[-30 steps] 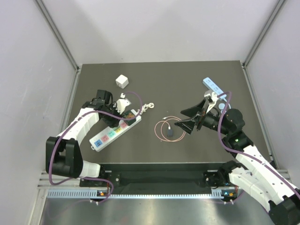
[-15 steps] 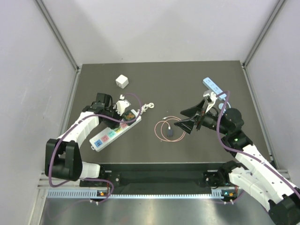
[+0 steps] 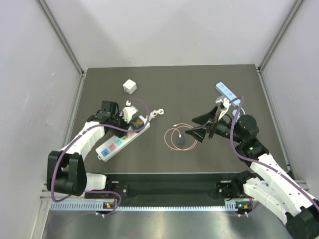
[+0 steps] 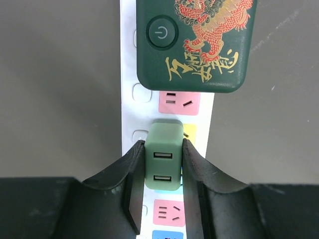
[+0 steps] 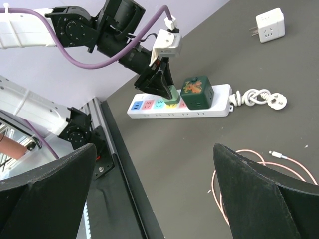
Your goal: Insert the plug
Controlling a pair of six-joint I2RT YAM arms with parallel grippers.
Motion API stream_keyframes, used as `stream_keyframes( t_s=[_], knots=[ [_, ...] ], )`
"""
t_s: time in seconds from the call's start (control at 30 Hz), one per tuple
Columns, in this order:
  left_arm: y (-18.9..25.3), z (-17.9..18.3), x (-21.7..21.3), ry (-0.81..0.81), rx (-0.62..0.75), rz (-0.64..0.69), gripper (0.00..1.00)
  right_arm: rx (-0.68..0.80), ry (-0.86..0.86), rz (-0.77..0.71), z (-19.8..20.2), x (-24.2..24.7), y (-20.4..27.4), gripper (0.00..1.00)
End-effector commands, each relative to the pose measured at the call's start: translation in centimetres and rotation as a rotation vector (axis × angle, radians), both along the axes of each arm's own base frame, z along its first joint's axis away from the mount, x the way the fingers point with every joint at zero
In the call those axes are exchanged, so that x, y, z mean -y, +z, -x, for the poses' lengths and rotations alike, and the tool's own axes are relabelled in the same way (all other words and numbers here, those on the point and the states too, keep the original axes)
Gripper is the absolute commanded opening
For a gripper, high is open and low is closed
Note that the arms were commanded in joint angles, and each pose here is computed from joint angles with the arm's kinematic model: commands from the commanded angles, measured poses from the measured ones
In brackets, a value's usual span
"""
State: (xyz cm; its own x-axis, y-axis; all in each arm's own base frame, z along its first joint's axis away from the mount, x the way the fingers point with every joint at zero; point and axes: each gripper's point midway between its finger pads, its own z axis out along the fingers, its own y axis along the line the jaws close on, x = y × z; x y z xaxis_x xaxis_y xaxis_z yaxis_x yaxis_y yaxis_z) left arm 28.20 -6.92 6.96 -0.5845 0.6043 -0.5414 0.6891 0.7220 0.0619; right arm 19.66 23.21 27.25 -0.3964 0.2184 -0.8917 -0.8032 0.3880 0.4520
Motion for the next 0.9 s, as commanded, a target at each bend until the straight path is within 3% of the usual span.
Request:
stream_keyframes(
  t_s=[0.0, 0.07, 0.37, 0.47, 0.5, 0.73, 0.83, 0.87],
  knots=[
    [-1.5, 0.9, -0.8, 0.047, -0.087, -0.031, 0.32, 0.050, -0.009, -0.004, -0.4, 0.2, 1.1, 1.00],
    [-0.2, 0.1, -0.7, 0.048, -0.061, -0.025, 0.47, 0.052, -0.014, -0.004, -0.5, 0.2, 1.2, 1.00],
    [4.7, -2.3, 0.1, 0.032, 0.050, 0.010, 0.60, -0.012, -0.045, 0.041, -1.8, 0.1, -0.6, 1.00],
    [6.5, -3.2, 0.8, 0.014, 0.090, 0.045, 0.70, -0.050, -0.083, 0.061, -2.5, 0.3, -1.5, 1.00],
    [7.0, -3.5, 0.9, 0.015, 0.102, 0.048, 0.96, -0.072, -0.102, 0.072, -2.9, 0.4, -1.9, 1.00],
    [13.7, -6.6, 3.4, 0.044, 0.276, 0.143, 0.99, -0.333, -0.453, 0.273, -6.8, 4.7, -6.4, 1.00],
    [17.3, -8.4, 4.4, 0.159, 0.372, 0.277, 0.98, -0.409, -0.640, 0.363, -8.3, 7.6, -8.5, 1.00],
    [18.3, -8.9, 4.4, 0.270, 0.356, 0.344, 0.99, -0.417, -0.719, 0.385, -8.9, 8.8, -9.0, 1.00]
  ],
)
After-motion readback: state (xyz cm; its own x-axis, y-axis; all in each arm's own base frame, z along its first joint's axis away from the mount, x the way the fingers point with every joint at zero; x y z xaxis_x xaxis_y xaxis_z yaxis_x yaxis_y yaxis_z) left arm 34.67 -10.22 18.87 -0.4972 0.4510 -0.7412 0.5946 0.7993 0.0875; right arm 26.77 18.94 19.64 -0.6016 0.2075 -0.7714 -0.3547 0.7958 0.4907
